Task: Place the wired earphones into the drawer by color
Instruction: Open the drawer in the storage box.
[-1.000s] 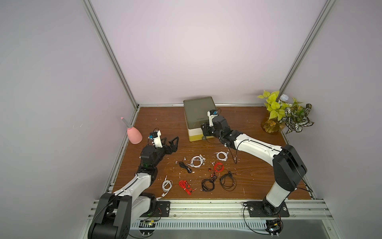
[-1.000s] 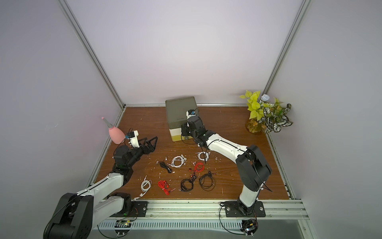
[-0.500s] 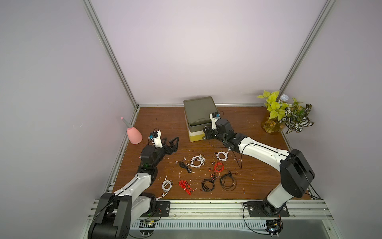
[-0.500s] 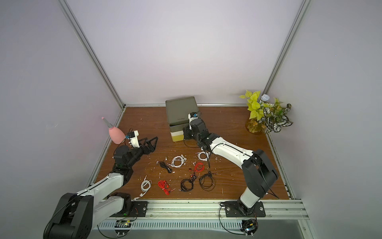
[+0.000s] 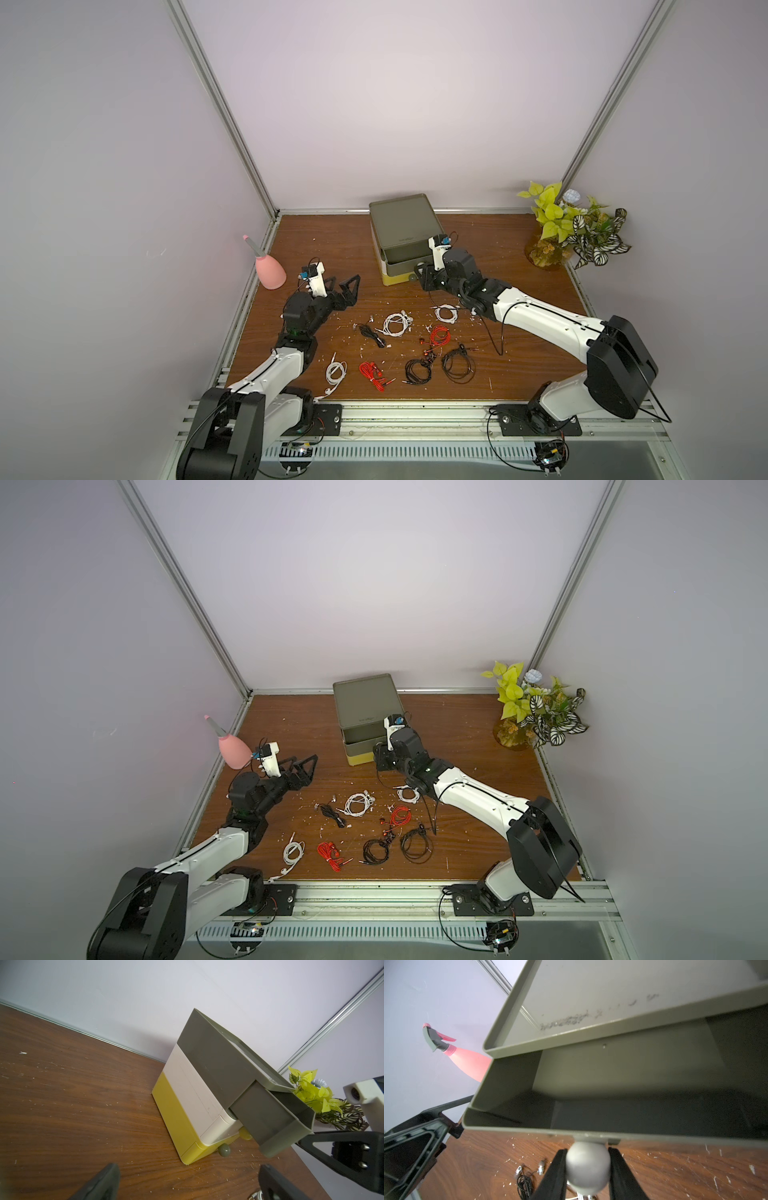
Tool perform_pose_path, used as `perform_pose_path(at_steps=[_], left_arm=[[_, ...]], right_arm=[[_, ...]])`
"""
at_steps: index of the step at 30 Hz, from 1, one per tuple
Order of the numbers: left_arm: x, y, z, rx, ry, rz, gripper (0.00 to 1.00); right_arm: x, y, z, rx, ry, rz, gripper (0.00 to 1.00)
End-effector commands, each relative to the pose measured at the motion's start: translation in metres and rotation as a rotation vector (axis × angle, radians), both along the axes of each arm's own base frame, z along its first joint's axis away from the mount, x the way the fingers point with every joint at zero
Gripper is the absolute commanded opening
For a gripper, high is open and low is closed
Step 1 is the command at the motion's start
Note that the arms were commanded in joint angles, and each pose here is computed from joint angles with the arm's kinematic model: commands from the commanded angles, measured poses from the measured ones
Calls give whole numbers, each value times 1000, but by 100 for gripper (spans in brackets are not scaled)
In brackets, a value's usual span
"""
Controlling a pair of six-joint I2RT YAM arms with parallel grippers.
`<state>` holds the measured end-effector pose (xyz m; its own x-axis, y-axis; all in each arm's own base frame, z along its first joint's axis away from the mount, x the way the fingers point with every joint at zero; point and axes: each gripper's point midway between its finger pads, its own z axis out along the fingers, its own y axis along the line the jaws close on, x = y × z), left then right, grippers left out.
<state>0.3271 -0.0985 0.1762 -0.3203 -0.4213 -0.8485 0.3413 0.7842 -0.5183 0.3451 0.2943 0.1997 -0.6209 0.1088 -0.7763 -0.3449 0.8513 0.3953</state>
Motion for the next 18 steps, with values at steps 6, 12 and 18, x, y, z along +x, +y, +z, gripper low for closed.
perform_pose_path(at_steps=[6, 12, 18], left_arm=[[-3, -4, 6, 0, -33, -17, 100], [-3, -4, 6, 0, -33, -17, 100], [-3, -4, 6, 0, -34, -16, 100]], right_arm=[[-14, -10, 32, 75, -52, -18, 23], [-27, -16, 22, 62, -32, -15, 23], [-38, -15, 17, 56, -20, 4, 23]])
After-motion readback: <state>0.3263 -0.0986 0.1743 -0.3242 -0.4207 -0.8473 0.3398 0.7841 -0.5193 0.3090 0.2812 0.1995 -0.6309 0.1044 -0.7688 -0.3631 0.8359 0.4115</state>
